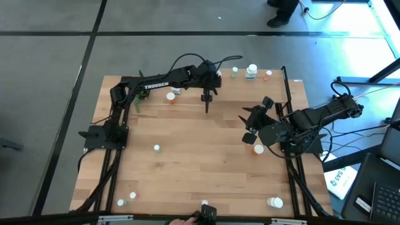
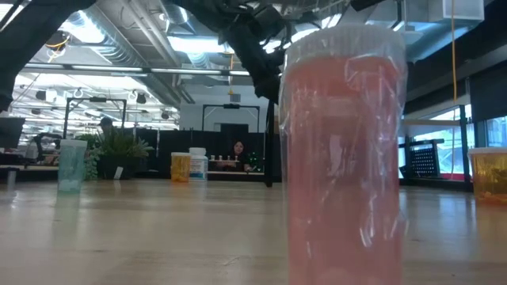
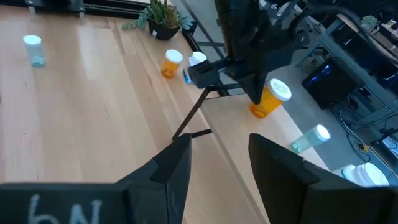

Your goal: Pick and place medicine bottles onto shelf by color

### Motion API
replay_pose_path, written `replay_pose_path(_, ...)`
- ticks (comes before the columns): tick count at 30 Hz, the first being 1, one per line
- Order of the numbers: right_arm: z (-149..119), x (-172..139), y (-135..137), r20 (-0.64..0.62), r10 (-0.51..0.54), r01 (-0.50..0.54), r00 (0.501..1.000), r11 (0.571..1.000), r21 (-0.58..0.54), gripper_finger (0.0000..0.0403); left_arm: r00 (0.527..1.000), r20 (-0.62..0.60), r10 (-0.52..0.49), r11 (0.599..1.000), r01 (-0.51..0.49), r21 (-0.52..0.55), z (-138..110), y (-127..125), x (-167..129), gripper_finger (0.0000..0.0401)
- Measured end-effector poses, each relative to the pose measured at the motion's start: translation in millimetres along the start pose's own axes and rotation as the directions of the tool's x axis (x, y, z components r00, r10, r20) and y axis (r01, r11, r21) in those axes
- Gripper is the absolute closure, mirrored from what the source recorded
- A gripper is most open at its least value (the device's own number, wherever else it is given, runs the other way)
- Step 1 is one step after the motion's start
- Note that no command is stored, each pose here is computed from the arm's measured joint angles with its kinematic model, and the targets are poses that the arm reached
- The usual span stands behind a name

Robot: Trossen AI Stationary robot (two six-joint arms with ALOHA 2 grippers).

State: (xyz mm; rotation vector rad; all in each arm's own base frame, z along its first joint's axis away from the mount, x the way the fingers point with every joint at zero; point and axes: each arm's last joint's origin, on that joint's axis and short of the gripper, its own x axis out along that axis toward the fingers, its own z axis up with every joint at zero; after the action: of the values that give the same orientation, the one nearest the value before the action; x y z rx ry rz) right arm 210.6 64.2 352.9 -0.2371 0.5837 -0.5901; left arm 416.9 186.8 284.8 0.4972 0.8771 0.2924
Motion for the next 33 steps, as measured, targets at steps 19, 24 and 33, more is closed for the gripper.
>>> replay_pose_path(19,0.1,0.0,0.3,-0.001,0.009,-0.009,1.0,1.0,0.003,0.024,0.998,-0.007,0.061,0.997,-0.062,-0.039,-11.0,19.1,4.4,0.0401)
replay_pose_path(24,0.1,0.0,0.3,-0.001,0.009,-0.009,1.0,1.0,0.027,0.024,0.997,0.007,0.077,0.996,-0.077,-0.046,-10.7,22.1,4.4,0.0401)
replay_pose_path(33,0.1,0.0,0.3,-0.001,0.009,-0.009,1.0,1.0,0.028,0.024,0.997,0.002,0.083,0.996,-0.083,-0.044,-13.0,25.0,4.7,0.0401)
